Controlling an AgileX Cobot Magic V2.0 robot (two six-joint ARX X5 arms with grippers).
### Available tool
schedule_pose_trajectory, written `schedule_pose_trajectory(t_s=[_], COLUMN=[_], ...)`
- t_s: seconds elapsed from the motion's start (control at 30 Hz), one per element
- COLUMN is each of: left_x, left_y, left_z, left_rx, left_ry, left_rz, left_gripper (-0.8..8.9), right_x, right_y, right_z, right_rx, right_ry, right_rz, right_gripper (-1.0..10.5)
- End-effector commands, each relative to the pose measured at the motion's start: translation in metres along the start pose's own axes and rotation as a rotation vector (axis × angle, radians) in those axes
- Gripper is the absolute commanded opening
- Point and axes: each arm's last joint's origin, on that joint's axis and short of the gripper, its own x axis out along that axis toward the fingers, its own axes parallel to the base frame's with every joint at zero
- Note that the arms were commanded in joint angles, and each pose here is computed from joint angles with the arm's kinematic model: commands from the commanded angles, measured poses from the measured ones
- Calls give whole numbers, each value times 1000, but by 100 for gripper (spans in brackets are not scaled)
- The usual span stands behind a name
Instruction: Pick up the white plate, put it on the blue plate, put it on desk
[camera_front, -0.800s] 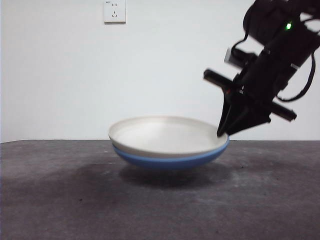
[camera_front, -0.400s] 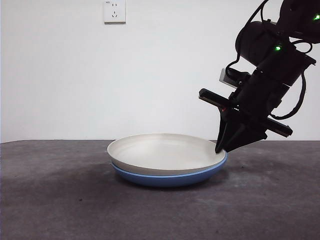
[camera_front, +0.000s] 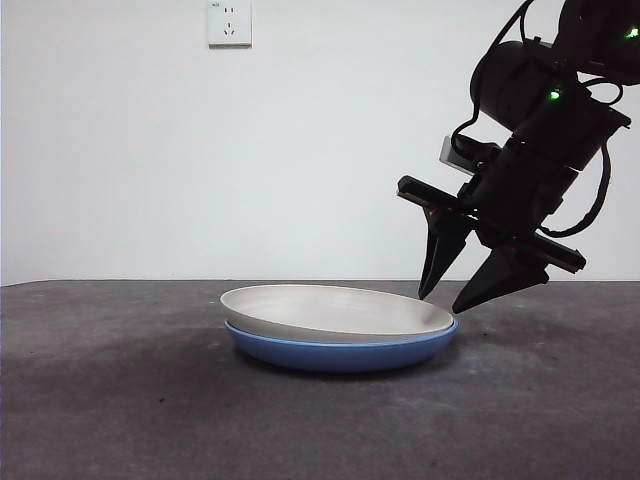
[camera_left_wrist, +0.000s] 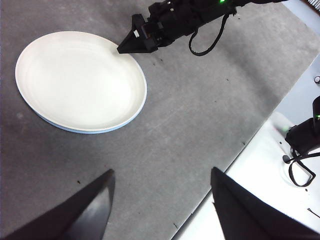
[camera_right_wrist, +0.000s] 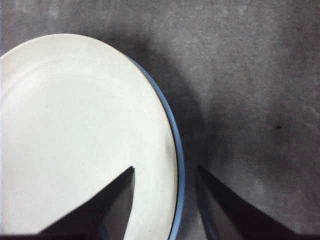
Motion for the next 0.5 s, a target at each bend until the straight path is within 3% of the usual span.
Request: schedule_pose_trajectory(t_s=[0.03, 0.3, 0.5], left_x=[-1, -1, 0], left_y=[-1, -1, -1], left_z=[3, 2, 2], left_rx=[5, 3, 3], left_ry=[-10, -7, -7], left_rz=[-9, -8, -8], left_gripper=[308, 308, 308], right_x=[2, -33, -89], right_y=[4, 15, 30], right_z=[3, 9, 7], right_rx=[2, -33, -133], right_ry=[-3, -65, -127], right_rz=[9, 19, 57], right_gripper=[254, 310, 310])
